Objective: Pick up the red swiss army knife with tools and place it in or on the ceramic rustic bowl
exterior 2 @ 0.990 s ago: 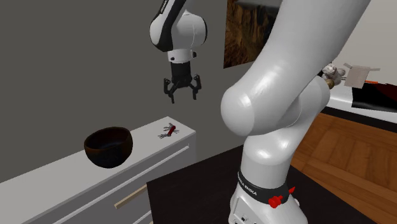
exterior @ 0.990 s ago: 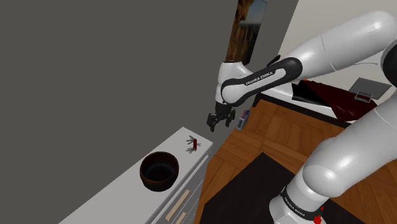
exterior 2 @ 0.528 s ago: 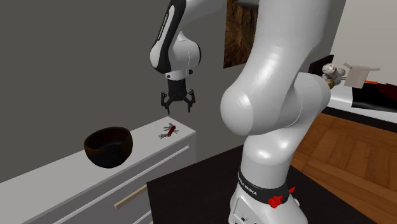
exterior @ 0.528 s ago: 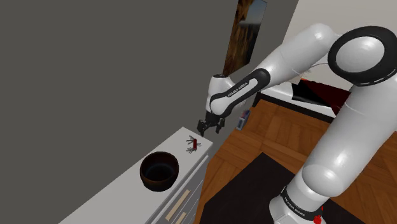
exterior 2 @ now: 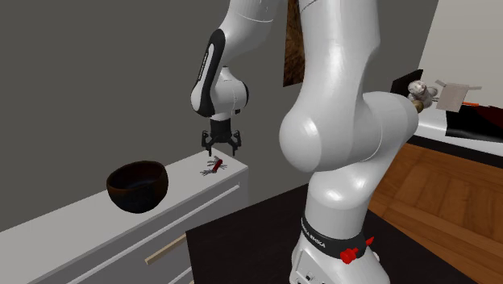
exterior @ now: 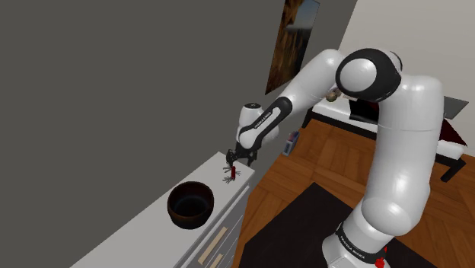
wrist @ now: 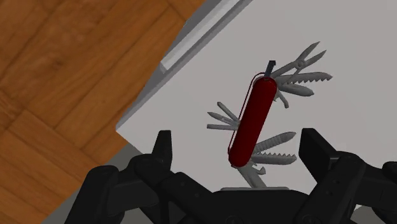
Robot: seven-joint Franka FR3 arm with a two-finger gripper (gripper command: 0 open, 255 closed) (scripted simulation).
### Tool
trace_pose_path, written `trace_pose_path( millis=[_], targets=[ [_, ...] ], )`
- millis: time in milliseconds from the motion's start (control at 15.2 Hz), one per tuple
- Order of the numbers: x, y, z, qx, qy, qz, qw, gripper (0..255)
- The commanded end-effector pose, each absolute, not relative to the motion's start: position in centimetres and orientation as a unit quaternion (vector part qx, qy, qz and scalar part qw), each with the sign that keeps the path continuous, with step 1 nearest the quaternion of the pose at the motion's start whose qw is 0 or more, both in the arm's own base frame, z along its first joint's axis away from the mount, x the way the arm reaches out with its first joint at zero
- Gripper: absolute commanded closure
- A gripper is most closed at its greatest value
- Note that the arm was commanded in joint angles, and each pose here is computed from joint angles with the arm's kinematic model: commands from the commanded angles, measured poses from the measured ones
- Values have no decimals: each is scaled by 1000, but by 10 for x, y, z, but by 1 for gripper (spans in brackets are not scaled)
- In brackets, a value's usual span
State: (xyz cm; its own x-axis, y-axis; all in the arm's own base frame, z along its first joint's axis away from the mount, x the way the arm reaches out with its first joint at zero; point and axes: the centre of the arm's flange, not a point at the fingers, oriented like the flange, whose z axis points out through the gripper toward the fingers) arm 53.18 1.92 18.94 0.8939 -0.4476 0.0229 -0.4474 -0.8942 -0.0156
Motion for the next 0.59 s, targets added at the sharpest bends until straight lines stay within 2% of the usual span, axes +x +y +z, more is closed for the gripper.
trace_pose_path(
  millis=[0, 528],
  targets=[
    [548, 19, 170, -969, 245, -18, 8, 0],
    [550, 19, 130, -969, 245, -18, 8, 0]
  ],
)
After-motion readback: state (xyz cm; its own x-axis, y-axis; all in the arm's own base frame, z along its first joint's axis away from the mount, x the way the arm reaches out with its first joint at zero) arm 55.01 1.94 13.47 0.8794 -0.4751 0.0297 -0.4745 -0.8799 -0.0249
